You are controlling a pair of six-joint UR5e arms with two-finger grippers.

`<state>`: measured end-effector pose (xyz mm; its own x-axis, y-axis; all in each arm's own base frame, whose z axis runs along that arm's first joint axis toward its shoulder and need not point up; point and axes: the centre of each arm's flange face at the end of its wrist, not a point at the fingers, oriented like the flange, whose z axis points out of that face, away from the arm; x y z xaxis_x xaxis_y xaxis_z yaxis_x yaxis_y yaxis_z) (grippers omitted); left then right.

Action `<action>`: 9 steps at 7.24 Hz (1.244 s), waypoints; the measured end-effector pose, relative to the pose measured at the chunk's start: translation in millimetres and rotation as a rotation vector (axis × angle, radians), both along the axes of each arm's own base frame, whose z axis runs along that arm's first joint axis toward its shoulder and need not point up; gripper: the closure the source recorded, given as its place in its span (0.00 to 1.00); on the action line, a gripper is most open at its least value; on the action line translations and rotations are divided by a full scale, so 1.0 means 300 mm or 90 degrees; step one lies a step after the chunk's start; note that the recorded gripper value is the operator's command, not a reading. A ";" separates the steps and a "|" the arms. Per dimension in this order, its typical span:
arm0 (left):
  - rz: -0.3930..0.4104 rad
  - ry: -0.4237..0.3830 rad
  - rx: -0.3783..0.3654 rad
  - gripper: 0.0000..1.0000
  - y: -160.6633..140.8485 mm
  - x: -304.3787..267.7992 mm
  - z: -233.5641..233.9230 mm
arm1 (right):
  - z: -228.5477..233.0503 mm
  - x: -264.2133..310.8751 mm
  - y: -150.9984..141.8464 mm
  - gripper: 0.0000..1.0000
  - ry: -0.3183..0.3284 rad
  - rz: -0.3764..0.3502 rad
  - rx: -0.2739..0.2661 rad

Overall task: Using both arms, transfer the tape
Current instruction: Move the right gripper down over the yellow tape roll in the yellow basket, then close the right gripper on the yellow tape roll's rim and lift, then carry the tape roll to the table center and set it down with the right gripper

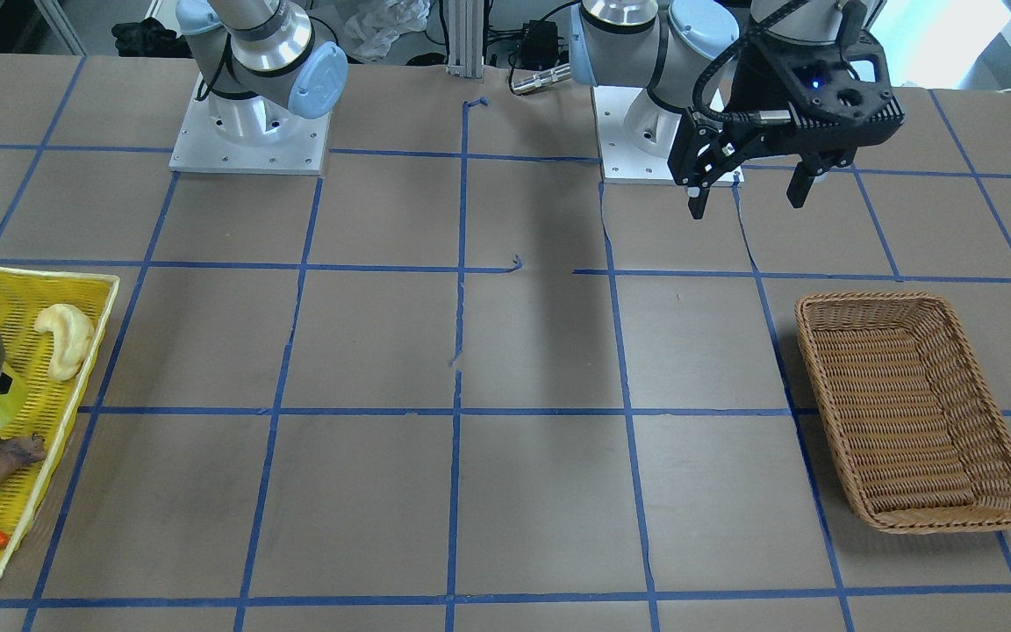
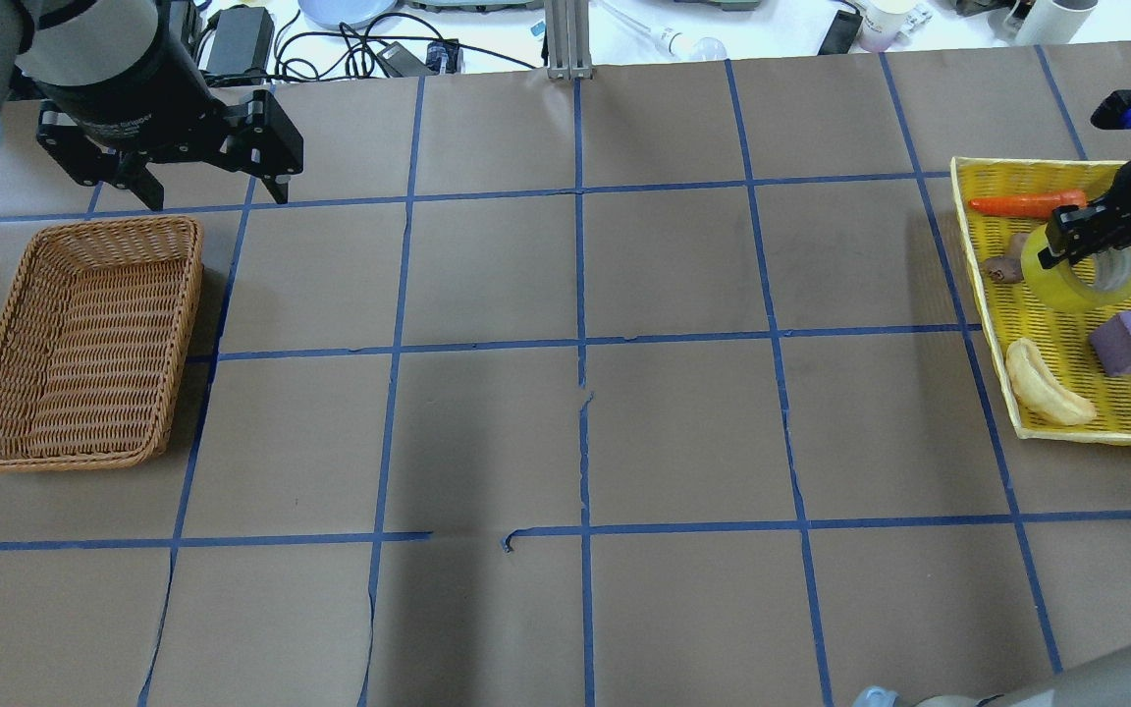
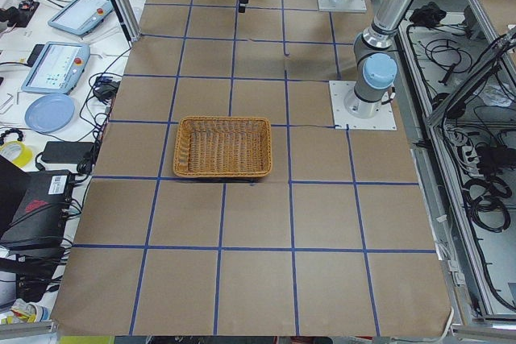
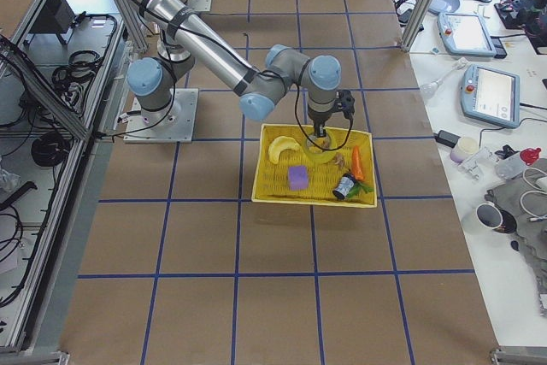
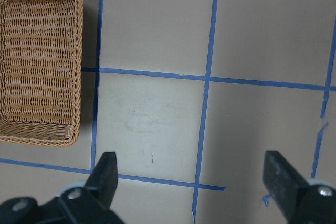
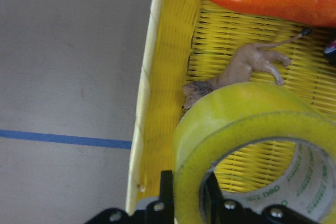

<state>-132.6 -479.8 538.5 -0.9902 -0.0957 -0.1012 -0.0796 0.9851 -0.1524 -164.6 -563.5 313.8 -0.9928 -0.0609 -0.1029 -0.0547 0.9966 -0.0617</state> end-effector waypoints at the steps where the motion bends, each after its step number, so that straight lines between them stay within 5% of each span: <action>1: -0.004 0.005 0.005 0.00 0.003 -0.003 -0.008 | 0.064 0.108 -0.021 0.95 0.011 -0.018 0.024; 4: -0.005 0.029 0.013 0.00 0.006 -0.016 -0.028 | 0.140 0.702 -0.078 0.97 0.060 -0.073 0.059; 6: -0.006 0.031 0.014 0.00 0.000 -0.018 -0.035 | 0.051 1.082 -0.052 0.96 0.067 -0.119 0.082; 9: -0.012 0.030 0.014 0.00 -0.001 -0.019 -0.037 | -0.143 1.538 0.012 0.96 0.010 -0.189 0.103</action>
<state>-138.2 -480.2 527.2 -0.9956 -0.0747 -0.0569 -0.0670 0.9897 -0.1269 296.9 -560.0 271.0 -0.9664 0.2466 -0.0728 0.2392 0.9661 0.0972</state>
